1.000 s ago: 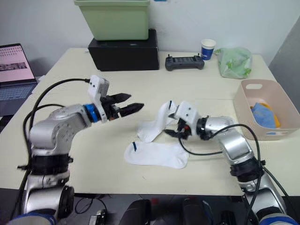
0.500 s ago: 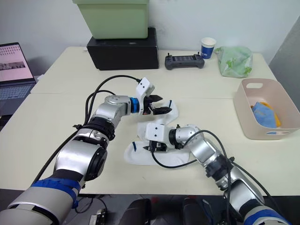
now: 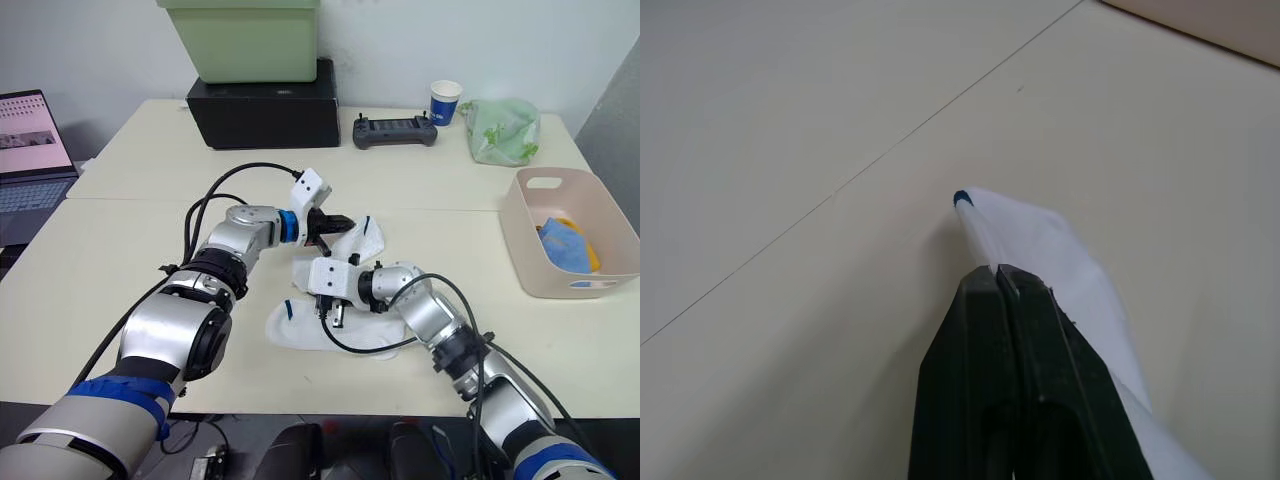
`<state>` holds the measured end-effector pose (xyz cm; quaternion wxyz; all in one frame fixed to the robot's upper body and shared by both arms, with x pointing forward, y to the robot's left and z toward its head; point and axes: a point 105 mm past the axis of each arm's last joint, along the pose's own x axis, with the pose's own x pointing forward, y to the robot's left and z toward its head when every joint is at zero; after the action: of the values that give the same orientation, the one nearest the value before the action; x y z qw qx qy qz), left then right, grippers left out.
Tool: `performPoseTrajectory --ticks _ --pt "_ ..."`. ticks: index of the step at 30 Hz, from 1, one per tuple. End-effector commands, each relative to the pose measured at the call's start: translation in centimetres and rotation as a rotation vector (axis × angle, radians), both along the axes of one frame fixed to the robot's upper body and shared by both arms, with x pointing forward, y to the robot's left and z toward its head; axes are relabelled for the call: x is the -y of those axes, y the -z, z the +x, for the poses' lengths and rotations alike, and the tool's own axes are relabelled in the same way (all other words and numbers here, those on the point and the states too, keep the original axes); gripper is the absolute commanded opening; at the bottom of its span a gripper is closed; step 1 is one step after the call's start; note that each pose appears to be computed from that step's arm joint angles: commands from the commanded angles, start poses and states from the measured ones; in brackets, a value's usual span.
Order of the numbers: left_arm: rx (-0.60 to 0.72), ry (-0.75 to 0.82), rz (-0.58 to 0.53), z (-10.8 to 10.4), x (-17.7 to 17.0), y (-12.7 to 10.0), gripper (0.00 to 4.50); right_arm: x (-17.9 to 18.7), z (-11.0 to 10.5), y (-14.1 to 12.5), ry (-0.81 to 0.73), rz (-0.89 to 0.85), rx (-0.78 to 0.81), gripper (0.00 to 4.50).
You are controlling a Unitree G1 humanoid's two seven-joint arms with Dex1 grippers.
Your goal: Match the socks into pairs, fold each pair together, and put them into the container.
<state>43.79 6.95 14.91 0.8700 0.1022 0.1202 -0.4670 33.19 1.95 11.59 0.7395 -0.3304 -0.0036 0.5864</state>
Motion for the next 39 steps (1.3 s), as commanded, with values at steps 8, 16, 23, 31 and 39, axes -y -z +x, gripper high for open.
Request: performPoseTrajectory --ticks 8,16,23,31,39 --pt "-0.017 -0.086 -0.148 0.6 -2.9 -2.0 0.05 1.7 -1.9 -4.9 -0.124 0.122 0.058 0.0" --pt "-0.039 -0.225 -0.257 -0.8 -7.0 -3.3 0.05 6.9 -2.5 -7.5 -0.159 0.161 0.138 0.0" --pt "-0.061 -0.261 -0.297 -6.7 -5.1 -1.7 0.05 10.7 -2.7 -4.7 -0.136 0.097 0.071 0.0" --pt "0.05 -0.309 -0.267 -7.4 -5.7 -1.4 0.93 11.7 -3.2 -3.4 -0.086 0.116 0.011 0.95" --pt "0.27 -0.081 -0.005 -3.3 -4.7 -2.1 3.58 16.3 -3.7 -3.6 0.379 0.311 -0.246 3.45"
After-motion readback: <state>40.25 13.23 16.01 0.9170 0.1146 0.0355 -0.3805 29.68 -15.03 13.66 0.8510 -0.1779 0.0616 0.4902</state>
